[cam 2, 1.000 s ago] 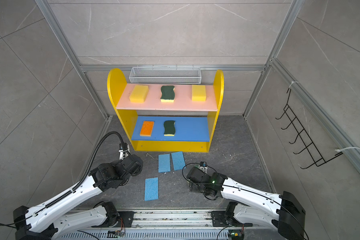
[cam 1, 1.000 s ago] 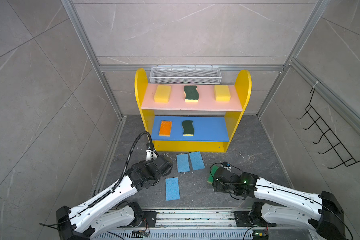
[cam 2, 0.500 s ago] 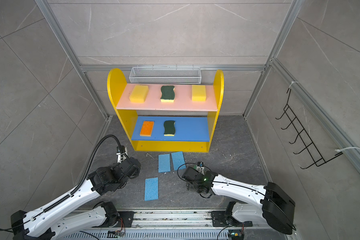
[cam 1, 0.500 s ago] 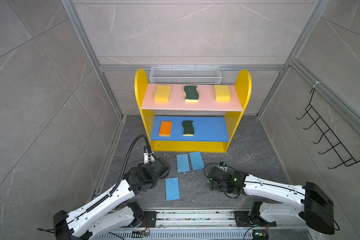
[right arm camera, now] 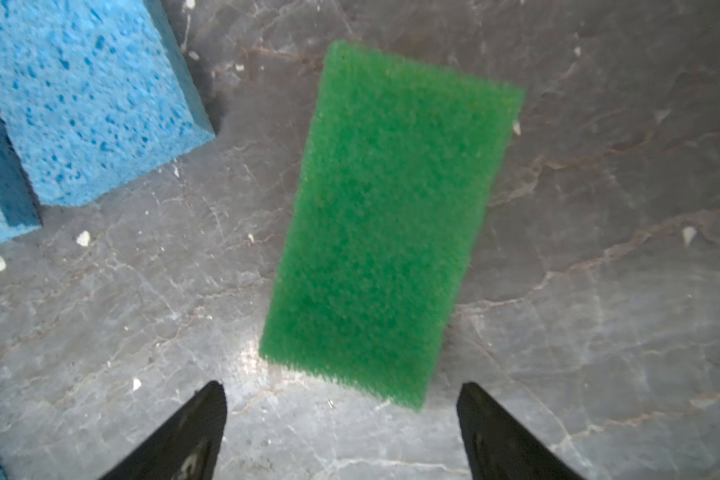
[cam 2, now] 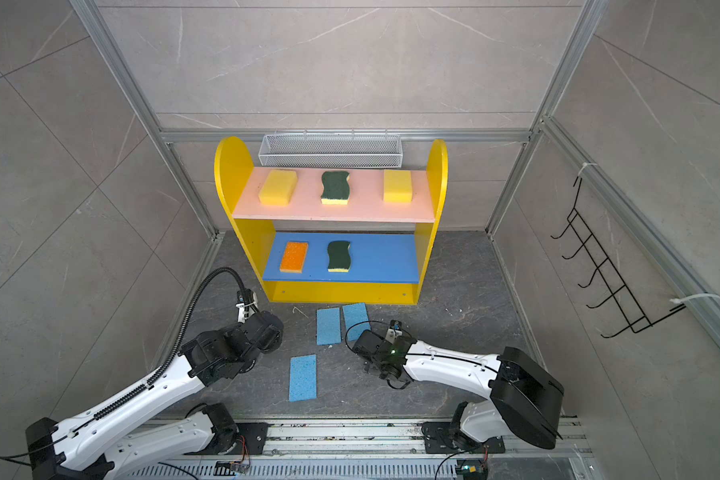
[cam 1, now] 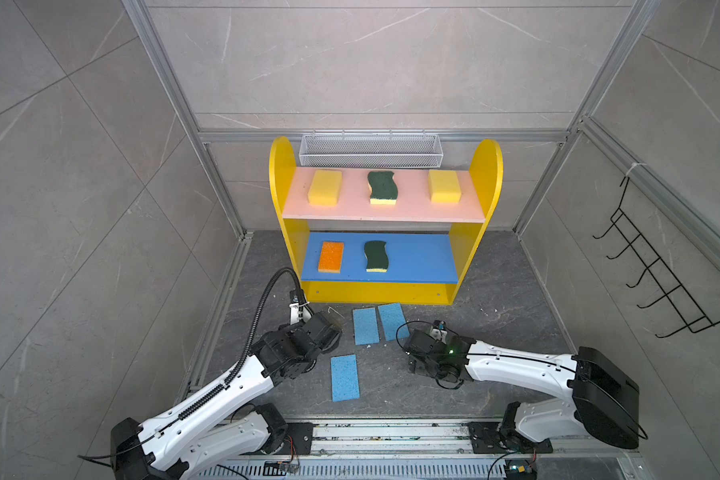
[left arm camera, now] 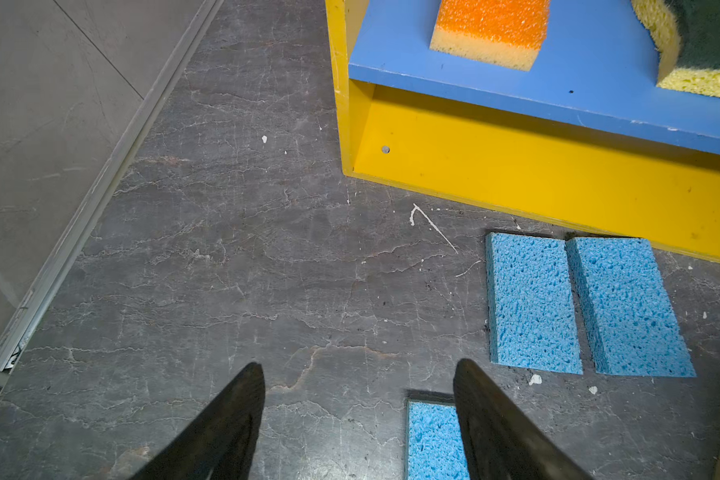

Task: Place and organize the cleaning sponges onto the shelf
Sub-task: 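Lower the right gripper onto the green sponge and grasp it, then lift the green sponge with the right gripper, turning it over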

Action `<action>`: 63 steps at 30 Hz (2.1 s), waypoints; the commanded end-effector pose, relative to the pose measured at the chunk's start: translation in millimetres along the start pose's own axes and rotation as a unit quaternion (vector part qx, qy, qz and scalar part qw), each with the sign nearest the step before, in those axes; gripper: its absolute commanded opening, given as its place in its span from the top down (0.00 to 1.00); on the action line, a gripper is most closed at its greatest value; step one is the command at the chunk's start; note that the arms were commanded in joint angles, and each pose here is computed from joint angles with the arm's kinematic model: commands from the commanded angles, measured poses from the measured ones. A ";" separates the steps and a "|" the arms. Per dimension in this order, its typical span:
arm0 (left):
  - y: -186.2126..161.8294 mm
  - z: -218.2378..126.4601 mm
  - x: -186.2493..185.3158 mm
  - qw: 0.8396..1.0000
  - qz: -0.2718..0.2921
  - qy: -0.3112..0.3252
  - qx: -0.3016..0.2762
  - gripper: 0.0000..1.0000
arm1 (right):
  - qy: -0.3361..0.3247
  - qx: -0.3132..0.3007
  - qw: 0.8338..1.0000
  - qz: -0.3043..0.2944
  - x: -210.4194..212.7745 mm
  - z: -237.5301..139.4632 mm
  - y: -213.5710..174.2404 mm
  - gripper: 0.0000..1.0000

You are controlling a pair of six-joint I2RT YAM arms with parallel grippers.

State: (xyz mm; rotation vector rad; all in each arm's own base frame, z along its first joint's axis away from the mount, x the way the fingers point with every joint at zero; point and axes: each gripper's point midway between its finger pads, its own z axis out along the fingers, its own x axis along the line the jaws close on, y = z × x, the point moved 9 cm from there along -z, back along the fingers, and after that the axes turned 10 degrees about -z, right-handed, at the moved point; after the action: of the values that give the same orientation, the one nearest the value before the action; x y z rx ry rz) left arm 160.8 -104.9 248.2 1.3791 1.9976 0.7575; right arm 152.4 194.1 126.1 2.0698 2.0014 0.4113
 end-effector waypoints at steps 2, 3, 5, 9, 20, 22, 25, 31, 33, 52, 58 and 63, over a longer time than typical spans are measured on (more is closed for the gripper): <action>4.3 -1.8 3.9 1.000 -0.003 -0.005 -0.004 0.25 | -0.029 -0.008 0.999 0.021 2.3 2.6 3.4 0.08; 4.3 -1.4 4.8 1.000 -0.004 -0.005 -0.003 0.24 | -0.037 -0.005 0.999 0.023 2.1 4.0 3.2 0.08; 4.5 -0.6 6.0 1.000 -0.006 -0.006 -0.003 0.24 | -0.051 0.002 0.998 0.026 1.8 6.2 2.8 0.08; 5.1 2.9 7.2 1.000 -0.006 -0.004 0.000 0.24 | -0.063 0.012 0.997 0.032 1.5 11.0 1.3 0.07; 7.4 16.6 -2.6 1.000 -0.001 -0.008 0.021 0.23 | -0.051 0.020 0.996 0.063 -14.4 28.3 3.2 0.10; 8.0 18.3 -5.3 1.000 0.001 -0.007 0.022 0.23 | -0.051 0.016 0.997 0.056 -15.7 28.5 4.3 0.11; 10.0 19.9 -9.6 1.000 0.001 -0.010 0.022 0.23 | -0.052 0.015 0.998 0.040 -13.0 28.7 6.7 0.12; 12.8 20.3 -15.0 1.000 -0.004 -0.016 0.024 0.23 | -0.043 0.031 0.999 0.011 -6.7 34.3 6.3 0.14; 12.0 20.9 -14.5 1.000 -0.007 -0.014 0.025 0.23 | -0.045 0.032 0.999 0.002 -7.9 35.2 5.4 0.15; 13.5 23.5 -20.0 0.999 -0.022 -0.011 0.030 0.24 | -0.016 -0.078 0.990 -0.117 -22.3 -30.6 30.9 0.28; 16.2 19.3 -18.7 0.999 -0.033 -0.019 0.023 0.25 | -0.019 -0.139 0.979 -0.149 -22.3 -64.9 50.8 0.25; 17.5 16.4 -16.2 0.999 -0.042 -0.024 0.018 0.25 | -0.038 -0.192 0.965 -0.176 -18.3 -83.0 73.3 0.24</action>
State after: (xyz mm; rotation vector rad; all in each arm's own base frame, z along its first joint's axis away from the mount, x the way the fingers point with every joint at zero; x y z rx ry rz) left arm 186.0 -113.1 236.1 1.4055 2.0555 0.6737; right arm 181.6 174.5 211.8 1.5610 2.0385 0.6063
